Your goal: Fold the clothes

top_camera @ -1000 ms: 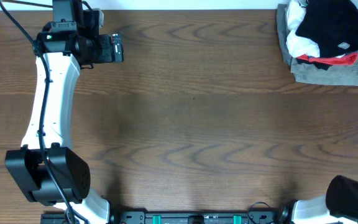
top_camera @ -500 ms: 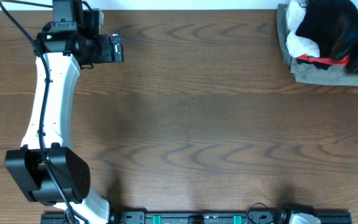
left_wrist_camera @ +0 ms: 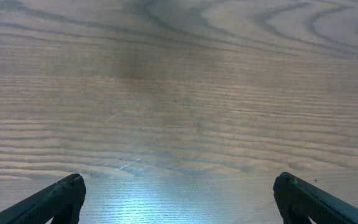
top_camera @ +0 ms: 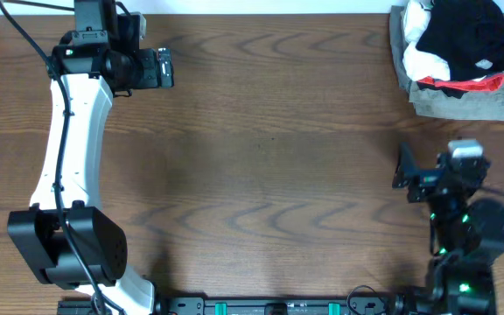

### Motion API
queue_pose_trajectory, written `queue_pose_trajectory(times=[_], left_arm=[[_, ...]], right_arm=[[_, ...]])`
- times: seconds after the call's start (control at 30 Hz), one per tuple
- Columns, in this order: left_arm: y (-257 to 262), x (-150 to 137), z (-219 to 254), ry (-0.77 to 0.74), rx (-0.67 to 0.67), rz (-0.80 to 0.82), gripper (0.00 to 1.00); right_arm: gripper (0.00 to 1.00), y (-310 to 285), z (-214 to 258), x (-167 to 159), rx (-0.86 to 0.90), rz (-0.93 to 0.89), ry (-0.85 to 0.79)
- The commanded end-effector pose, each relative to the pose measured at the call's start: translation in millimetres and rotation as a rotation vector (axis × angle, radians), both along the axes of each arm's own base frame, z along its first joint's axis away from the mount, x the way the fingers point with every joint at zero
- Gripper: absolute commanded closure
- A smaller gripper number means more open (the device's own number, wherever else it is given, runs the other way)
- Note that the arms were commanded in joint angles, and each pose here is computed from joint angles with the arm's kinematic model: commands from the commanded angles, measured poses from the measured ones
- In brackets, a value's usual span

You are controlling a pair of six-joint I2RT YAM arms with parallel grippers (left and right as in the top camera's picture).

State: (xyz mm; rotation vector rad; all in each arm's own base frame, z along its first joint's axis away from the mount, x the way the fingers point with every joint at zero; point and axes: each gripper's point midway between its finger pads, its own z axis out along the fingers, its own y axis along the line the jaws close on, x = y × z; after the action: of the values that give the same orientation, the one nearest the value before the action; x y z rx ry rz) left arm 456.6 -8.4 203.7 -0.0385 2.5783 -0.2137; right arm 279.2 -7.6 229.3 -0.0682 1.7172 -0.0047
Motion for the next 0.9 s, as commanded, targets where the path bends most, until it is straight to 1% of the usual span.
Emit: queue_pose_trajectory(times=[0.0, 0.17, 0.3, 0.47, 0.87], left_arm=[[3, 0, -7, 0.015, 0.013, -0.003, 0.02], [4, 0, -7, 0.015, 0.014, -0.003, 0.02], [3, 0, -7, 0.015, 0.013, -0.003, 0.02], [4, 0, -7, 0.015, 0.014, -0.003, 0.02], [4, 0, -7, 0.015, 0.014, -0.003, 0.02]], right_arm=[[0.01, 2, -26, -7, -0.015, 0.004, -0.037], [0.01, 3, -54, -19, -0.021, -0.001, -0.094], [0.01, 4, -61, -25, -0.024, -0.001, -0.114], [0.01, 4, -74, -31, -0.018, -0.002, -0.066], [0.01, 5, -69, -33, -0.022, -0.004, -0.087]])
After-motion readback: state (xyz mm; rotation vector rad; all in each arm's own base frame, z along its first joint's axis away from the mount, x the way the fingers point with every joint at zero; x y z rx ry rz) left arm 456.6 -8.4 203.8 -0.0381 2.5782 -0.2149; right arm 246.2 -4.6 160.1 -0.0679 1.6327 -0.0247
